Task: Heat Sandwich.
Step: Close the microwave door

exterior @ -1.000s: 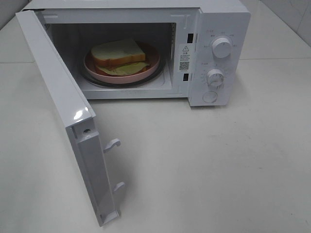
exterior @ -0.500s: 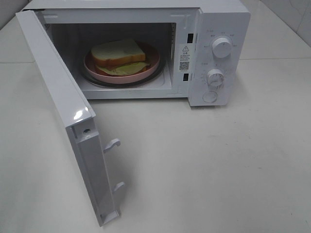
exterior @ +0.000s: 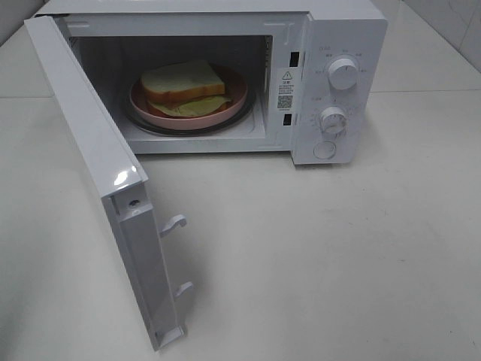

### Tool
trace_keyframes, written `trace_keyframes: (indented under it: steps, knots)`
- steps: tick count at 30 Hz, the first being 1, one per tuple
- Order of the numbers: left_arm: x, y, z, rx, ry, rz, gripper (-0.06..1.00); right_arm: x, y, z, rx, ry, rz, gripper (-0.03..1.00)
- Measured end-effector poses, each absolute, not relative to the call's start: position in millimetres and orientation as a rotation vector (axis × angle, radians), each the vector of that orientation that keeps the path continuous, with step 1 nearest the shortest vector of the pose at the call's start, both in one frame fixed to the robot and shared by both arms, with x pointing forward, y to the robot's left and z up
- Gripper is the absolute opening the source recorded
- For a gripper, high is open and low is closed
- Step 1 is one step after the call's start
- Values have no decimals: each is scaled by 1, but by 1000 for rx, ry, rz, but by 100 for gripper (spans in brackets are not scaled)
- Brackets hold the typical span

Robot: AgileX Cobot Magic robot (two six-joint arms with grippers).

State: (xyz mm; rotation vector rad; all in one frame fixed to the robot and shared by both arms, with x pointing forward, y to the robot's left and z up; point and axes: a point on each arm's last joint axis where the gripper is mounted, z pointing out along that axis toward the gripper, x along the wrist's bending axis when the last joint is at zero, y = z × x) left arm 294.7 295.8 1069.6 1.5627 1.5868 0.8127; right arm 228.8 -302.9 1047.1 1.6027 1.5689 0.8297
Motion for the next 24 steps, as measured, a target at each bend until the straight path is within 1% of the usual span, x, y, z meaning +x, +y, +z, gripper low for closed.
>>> trace_keyframes:
  steps: [1, 2, 3, 5, 6, 7, 8, 10, 13, 24]
  knots:
    - [302, 296, 1069, 1574, 1602, 800, 37, 229, -303, 1047, 1603, 1569, 830, 76]
    - [302, 296, 1069, 1574, 1602, 800, 37, 229, -303, 1047, 1603, 1569, 830, 76]
    - [307, 296, 1068, 1581, 1611, 793, 32, 229, -303, 1047, 1603, 1569, 830, 76]
    - [318, 296, 1064, 1591, 1626, 783, 18, 229, -303, 1047, 1603, 1569, 830, 76]
    - [318, 296, 1064, 1591, 1626, 783, 18, 229, -303, 1047, 1603, 1569, 830, 76]
    - [322, 296, 1061, 1596, 1628, 783, 8, 229, -303, 1047, 1603, 1569, 830, 76]
    - [327, 296, 1059, 1601, 1626, 787, 4, 229, -303, 1047, 1603, 1569, 830, 76]
    - [337, 296, 1051, 1606, 1610, 808, 2, 229, -303, 1047, 1603, 1569, 830, 76]
    - [343, 297, 1046, 1596, 1593, 831, 0, 229, -303, 1047, 1603, 1569, 830, 76]
    - [374, 299, 1011, 1520, 1501, 960, 0, 229, -303, 1047, 1603, 1569, 830, 76]
